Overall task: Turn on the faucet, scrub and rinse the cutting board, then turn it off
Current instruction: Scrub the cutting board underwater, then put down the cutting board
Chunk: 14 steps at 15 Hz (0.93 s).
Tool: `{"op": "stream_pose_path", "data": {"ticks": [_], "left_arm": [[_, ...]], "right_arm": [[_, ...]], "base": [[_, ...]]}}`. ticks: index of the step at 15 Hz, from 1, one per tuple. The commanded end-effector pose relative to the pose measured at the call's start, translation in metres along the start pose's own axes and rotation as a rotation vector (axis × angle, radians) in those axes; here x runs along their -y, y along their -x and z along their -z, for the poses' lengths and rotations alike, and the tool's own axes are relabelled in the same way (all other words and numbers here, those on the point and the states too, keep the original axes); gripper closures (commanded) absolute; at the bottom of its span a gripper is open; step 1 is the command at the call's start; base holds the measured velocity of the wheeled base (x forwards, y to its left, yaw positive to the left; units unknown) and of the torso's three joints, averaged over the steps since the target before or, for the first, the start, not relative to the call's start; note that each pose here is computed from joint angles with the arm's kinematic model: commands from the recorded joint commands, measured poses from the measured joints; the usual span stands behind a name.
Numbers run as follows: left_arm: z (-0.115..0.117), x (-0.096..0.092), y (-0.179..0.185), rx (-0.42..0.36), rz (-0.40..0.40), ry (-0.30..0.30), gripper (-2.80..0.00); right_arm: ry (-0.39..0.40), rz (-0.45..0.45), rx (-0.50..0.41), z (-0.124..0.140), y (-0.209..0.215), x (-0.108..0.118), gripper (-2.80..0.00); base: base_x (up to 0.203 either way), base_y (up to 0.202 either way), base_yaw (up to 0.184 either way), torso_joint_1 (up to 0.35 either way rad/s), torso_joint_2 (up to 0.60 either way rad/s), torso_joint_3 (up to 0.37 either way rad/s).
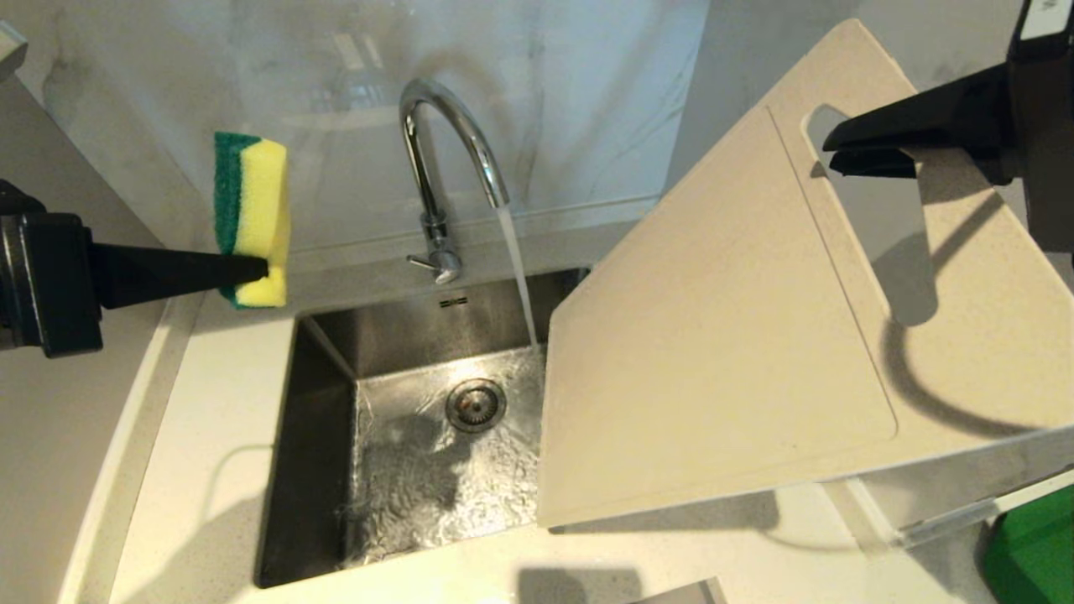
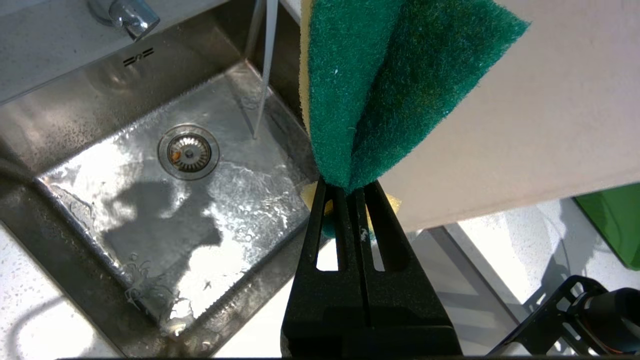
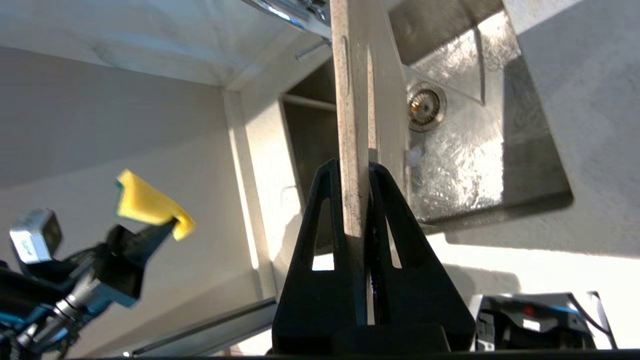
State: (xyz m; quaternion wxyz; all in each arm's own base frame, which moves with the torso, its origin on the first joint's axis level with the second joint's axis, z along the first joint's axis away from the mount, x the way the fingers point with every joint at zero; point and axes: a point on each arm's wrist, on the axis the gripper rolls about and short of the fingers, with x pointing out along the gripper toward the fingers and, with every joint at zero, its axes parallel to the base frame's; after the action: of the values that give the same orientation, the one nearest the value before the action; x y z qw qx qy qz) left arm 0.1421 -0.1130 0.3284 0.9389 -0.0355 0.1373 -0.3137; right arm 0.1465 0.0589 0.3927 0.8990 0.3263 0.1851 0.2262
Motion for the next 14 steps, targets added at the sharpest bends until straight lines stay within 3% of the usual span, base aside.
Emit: {"op": "stream_pose_path", "data": {"ticks": [1, 6, 14], "left_arm": [[0.0, 0.0, -0.002, -0.005, 0.001, 0.001, 0.0], [0.001, 0.0, -0.007, -0.017, 0.002, 0.001, 0.0], [0.003, 0.0, -0.01, -0.027, 0.001, 0.001, 0.0]], "right_arm": [[-0.004, -0.003, 0.001, 0.004, 0.009, 0.001, 0.0], [0.022, 0.067, 0.031, 0.004, 0.005, 0.004, 0.0], [0.059, 0.315, -0.095, 0.042, -0.017, 0.047, 0.0]], "base": [[0.0, 0.0, 0.0, 0.0, 0.0, 0.0], [0.0, 0.0, 0.0, 0.0, 0.0, 0.0], [0.0, 0.0, 0.0, 0.0, 0.0, 0.0]]}}
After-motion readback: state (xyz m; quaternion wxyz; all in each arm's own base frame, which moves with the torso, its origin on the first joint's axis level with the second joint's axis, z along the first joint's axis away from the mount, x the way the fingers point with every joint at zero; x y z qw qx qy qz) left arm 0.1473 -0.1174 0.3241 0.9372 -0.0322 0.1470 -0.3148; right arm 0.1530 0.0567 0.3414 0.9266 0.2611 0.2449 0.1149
